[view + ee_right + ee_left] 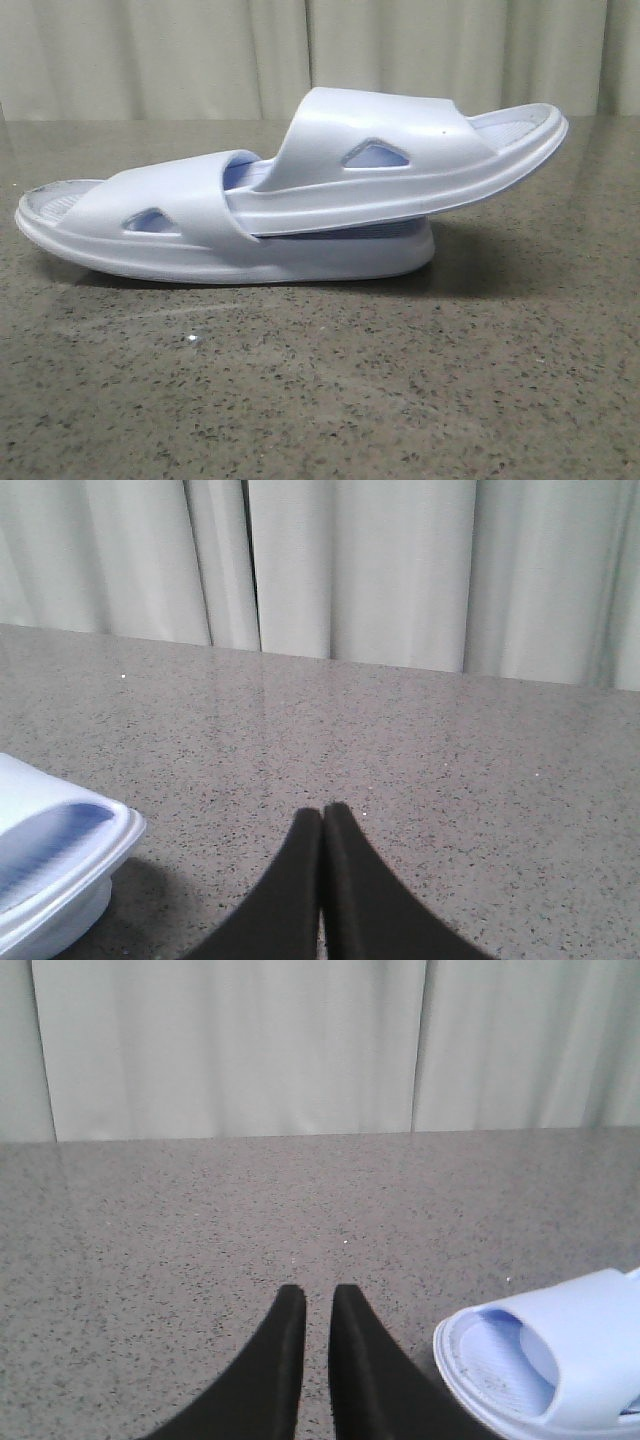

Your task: Insert blue slippers together front up

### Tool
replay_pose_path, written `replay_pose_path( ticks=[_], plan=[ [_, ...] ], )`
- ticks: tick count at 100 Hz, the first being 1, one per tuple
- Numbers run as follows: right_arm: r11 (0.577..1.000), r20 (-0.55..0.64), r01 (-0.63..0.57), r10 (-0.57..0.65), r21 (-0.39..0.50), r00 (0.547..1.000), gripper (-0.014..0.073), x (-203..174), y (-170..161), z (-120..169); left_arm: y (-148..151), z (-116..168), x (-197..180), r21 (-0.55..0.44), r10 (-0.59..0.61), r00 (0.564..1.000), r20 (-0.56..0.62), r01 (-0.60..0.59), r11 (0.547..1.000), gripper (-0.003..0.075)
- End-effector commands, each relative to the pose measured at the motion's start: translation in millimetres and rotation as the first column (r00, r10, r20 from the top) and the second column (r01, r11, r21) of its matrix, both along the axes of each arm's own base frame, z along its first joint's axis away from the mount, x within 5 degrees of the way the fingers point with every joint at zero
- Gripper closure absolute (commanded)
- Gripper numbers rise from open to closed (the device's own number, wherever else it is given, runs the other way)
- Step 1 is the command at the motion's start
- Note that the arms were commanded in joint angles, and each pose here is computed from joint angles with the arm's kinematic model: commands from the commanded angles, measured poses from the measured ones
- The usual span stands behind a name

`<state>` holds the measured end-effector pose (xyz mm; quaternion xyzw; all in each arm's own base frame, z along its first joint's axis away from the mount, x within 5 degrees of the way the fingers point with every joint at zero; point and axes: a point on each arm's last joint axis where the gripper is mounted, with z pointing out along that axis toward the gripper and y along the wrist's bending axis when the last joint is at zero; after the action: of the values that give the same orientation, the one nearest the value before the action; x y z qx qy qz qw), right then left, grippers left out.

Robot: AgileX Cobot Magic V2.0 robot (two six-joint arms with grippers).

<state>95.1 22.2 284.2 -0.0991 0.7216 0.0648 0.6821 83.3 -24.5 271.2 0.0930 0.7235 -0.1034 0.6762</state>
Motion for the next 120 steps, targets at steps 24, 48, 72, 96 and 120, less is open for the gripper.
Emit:
replay_pose_path(
  ticks=[24, 48, 72, 96, 120],
  plan=[
    [0.999, 0.076, 0.032, -0.031, -0.005, 0.997, 0.0702, 0, -3, 13, 11, -11, -18, 0.002, 0.09, 0.995, 0.052, -0.09, 0.996, 0.0704],
    [0.999, 0.076, 0.032, -0.031, -0.005, 0.997, 0.0702, 0, -3, 13, 15, -39, -26, 0.006, 0.114, 0.992, 0.061, -0.114, 0.993, 0.0704],
    [0.999, 0.076, 0.032, -0.031, -0.005, 0.997, 0.0702, 0, -3, 13, 16, -60, -29, 0.045, 0.118, 0.991, 0.071, -0.121, 0.992, 0.0704],
    [1.0, 0.075, 0.031, -0.03, -0.005, 0.997, 0.0702, 0, -3, 13, 16, -69, -30, 0.059, 0.118, 0.989, 0.094, -0.124, 0.991, 0.0704],
    [1.0, 0.075, 0.031, -0.03, -0.005, 0.997, 0.0702, 0, -3, 13, 16, -69, -30, 0.068, 0.119, 0.988, 0.099, -0.126, 0.99, 0.0704]
  ],
)
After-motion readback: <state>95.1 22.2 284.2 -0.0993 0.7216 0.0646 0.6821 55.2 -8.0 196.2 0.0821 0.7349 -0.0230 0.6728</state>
